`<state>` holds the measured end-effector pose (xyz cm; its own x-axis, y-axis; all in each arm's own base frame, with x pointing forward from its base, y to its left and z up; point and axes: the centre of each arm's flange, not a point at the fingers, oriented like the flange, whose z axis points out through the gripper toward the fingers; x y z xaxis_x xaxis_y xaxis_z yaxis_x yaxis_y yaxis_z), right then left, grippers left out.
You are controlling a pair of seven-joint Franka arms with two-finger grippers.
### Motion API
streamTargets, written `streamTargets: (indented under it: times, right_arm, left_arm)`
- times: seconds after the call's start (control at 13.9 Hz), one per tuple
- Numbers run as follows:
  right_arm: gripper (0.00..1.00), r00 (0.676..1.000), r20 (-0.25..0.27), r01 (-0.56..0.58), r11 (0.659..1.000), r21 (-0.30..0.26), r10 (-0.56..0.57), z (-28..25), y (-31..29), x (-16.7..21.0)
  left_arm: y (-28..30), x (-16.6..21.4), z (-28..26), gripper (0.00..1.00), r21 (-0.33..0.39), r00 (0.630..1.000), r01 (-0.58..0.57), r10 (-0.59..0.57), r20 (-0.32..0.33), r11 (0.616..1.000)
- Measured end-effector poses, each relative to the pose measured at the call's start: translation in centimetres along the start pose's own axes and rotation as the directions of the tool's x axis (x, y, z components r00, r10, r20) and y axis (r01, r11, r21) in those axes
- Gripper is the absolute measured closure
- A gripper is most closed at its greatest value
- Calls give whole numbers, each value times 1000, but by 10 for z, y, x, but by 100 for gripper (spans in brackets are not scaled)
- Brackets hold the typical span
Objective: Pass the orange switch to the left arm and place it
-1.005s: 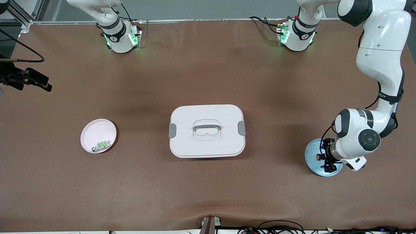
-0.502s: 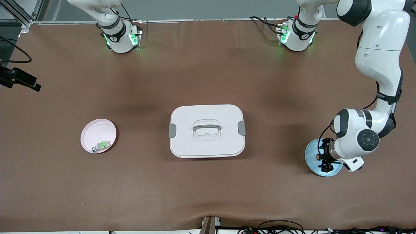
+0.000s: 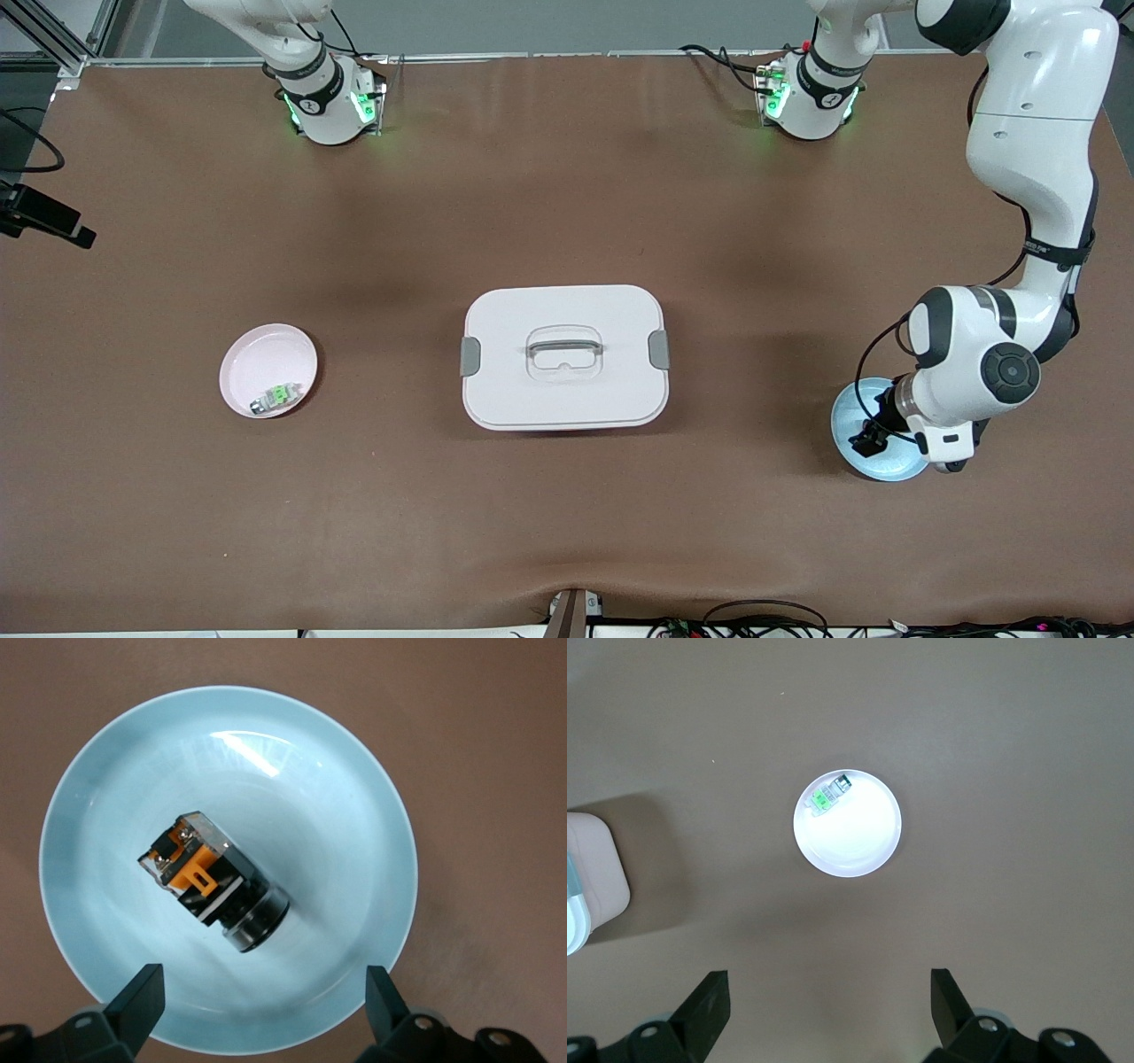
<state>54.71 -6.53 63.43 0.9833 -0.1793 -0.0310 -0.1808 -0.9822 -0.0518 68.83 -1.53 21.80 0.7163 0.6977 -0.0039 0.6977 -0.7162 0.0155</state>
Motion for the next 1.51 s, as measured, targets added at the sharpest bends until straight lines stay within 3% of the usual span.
streamTargets:
  times: [0.22, 0.43, 0.65, 0.86, 1.51]
  right_arm:
    - [0, 1000, 12, 27, 1000, 0, -27, 2, -15, -2]
    - [0, 999, 13, 49, 999, -1, -49, 2, -27, -3]
    - [0, 998, 11, 55, 998, -1, -55, 2, -30, -4]
    - [0, 999, 8, 51, 999, -1, -51, 2, -28, -3]
    - [0, 999, 4, 49, 999, 0, -49, 1, -27, -3]
  left_arm:
    - [3, -12, -10, 0, 13, 976, -216, 216, -11, 976]
    - [7, -18, -22, 0, 0, 895, -446, 446, -14, 895]
    - [6, -20, -34, 0, -11, 838, -546, 546, -24, 838]
    - [9, -24, -61, 0, -7, 757, -653, 652, -47, 758]
    - [-8, -40, -187, 0, 5, 732, -681, 681, -28, 732]
